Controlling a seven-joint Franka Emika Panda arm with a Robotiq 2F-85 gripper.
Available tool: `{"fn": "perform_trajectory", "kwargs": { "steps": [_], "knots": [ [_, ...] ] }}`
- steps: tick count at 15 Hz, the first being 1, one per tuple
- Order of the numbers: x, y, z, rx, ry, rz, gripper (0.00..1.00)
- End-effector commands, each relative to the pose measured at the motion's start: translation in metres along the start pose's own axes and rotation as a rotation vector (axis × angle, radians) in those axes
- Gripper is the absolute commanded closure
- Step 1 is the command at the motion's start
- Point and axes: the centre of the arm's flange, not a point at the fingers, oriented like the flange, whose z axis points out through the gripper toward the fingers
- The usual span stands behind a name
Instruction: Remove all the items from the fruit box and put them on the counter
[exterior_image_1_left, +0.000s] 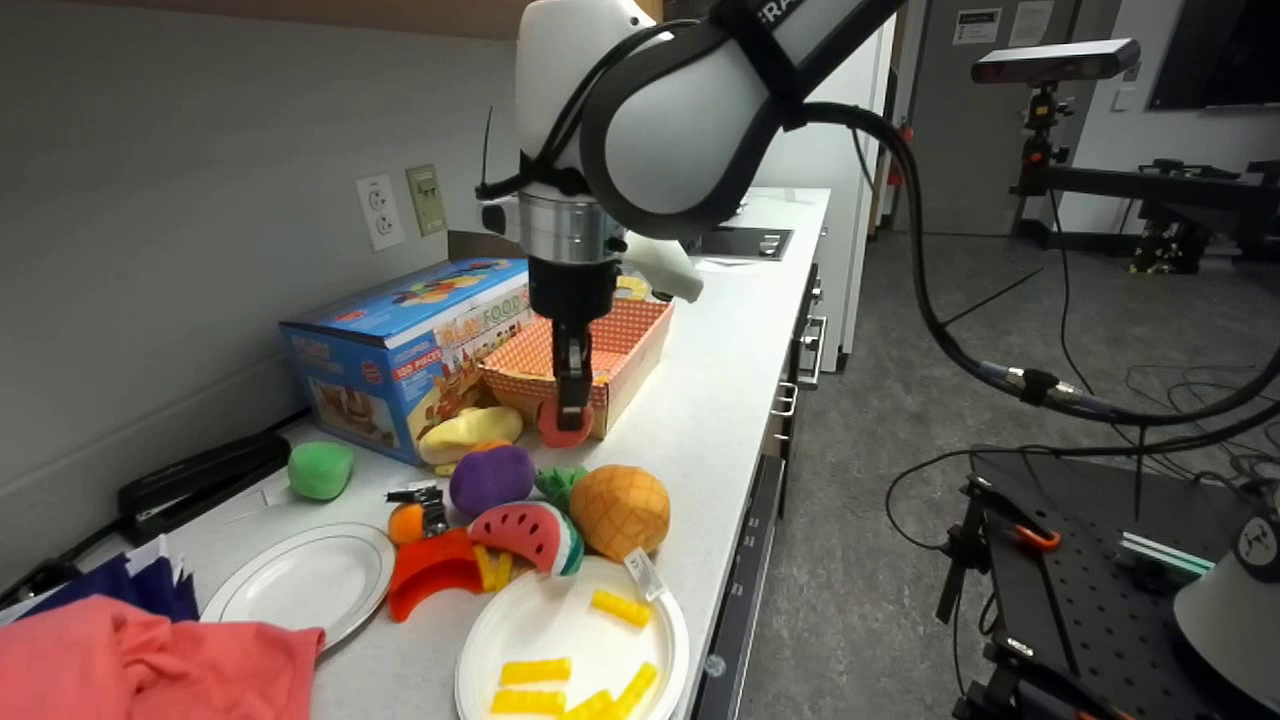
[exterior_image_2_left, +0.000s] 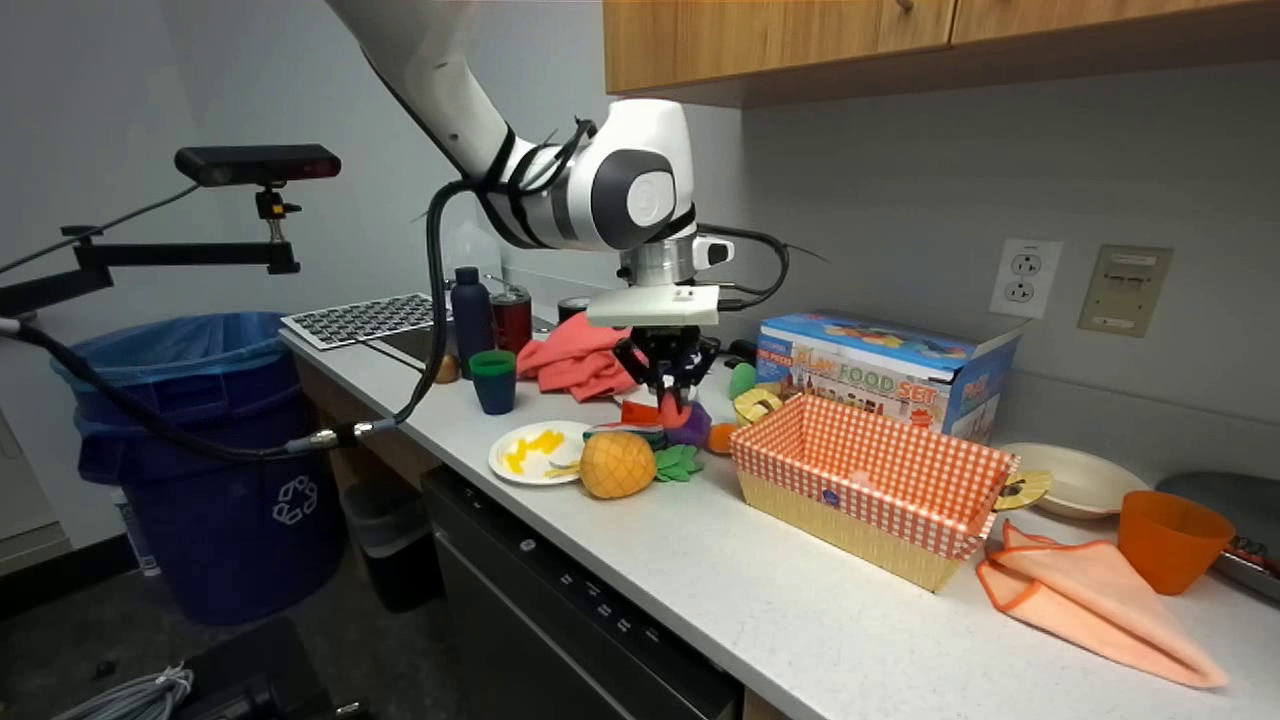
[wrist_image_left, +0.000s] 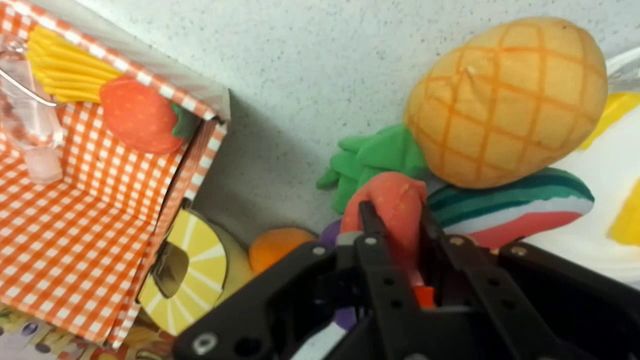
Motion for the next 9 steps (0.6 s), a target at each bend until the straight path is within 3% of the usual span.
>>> {"fn": "perform_trajectory", "kwargs": {
  "steps": [1,7,9],
  "knots": [
    [-0.010,-0.004,0.003,-0.021,0.007,-0.027,0.49],
    [-0.014,-0.003,-0.042,-0.028,0.089,0.009,0.03],
    [-0.019,-0.004,-0.062,-0.030,0.111,0.023,0.00]
  ]
}}
